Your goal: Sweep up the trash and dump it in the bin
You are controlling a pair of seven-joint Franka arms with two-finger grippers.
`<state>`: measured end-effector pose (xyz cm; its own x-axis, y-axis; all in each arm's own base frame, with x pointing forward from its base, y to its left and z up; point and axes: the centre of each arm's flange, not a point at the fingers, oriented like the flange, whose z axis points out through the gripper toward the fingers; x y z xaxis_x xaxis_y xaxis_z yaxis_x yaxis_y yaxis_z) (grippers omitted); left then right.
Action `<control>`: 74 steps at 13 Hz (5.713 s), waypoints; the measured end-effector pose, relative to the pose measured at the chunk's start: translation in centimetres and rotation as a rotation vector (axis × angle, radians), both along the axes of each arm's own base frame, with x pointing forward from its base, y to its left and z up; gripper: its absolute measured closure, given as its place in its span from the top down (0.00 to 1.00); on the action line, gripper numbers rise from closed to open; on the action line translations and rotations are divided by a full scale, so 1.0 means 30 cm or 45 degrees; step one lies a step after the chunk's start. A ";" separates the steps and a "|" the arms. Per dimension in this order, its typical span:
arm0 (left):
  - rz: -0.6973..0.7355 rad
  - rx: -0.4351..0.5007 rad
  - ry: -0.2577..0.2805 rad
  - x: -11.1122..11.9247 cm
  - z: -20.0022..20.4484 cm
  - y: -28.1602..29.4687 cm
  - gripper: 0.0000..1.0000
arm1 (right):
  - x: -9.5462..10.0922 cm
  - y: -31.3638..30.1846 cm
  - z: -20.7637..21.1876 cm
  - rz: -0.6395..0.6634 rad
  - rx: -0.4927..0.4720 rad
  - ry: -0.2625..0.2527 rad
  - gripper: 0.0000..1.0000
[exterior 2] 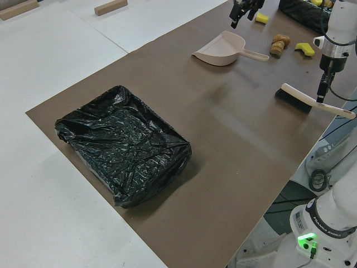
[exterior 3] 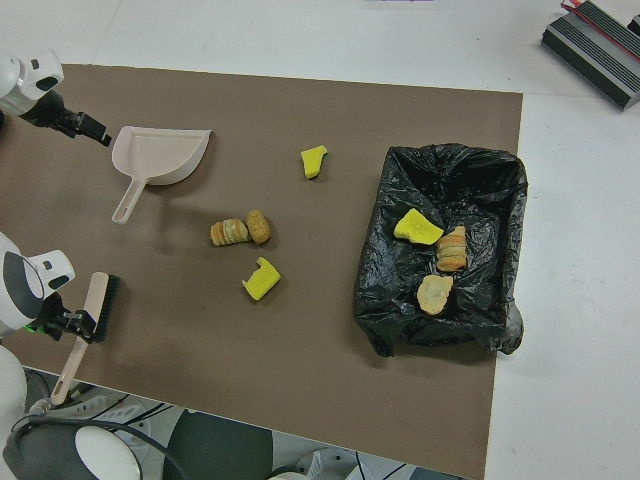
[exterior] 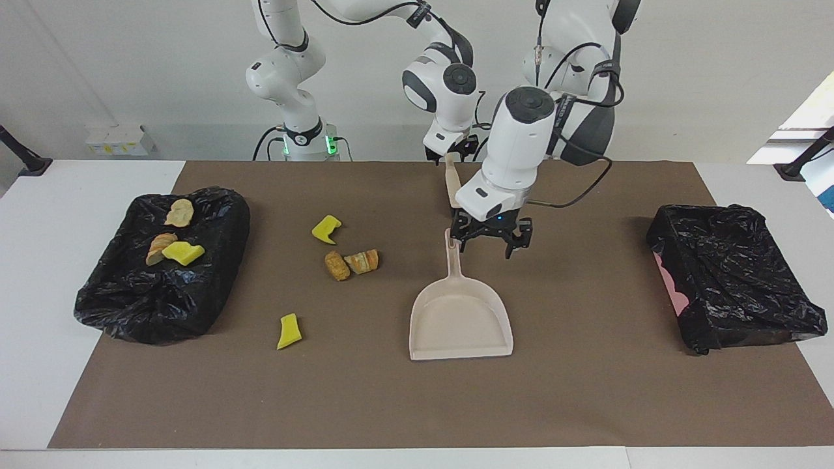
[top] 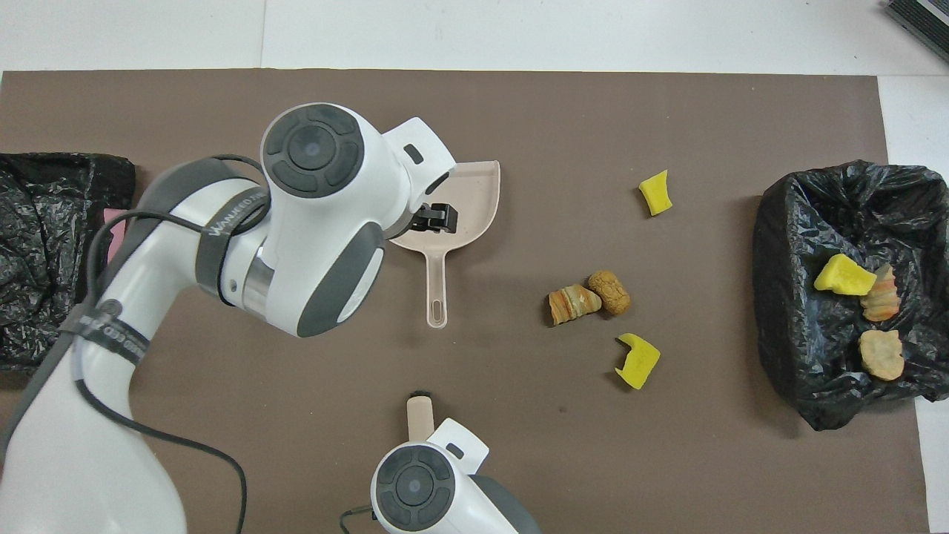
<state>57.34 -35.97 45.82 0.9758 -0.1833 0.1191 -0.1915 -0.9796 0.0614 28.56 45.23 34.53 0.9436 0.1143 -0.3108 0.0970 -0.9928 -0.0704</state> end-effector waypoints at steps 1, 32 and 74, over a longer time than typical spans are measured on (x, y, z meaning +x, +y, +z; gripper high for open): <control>-0.008 0.000 0.004 -0.020 -0.065 -0.029 1.00 | -0.021 0.001 -0.016 -0.020 -0.001 0.011 0.70; -0.714 0.157 0.158 -0.129 -0.168 0.210 0.32 | 0.484 -1.000 0.101 -0.647 -0.291 0.176 0.25; -1.365 0.178 0.109 -0.293 -0.342 0.296 0.32 | 0.888 -0.997 0.173 -0.030 -0.293 -0.078 0.25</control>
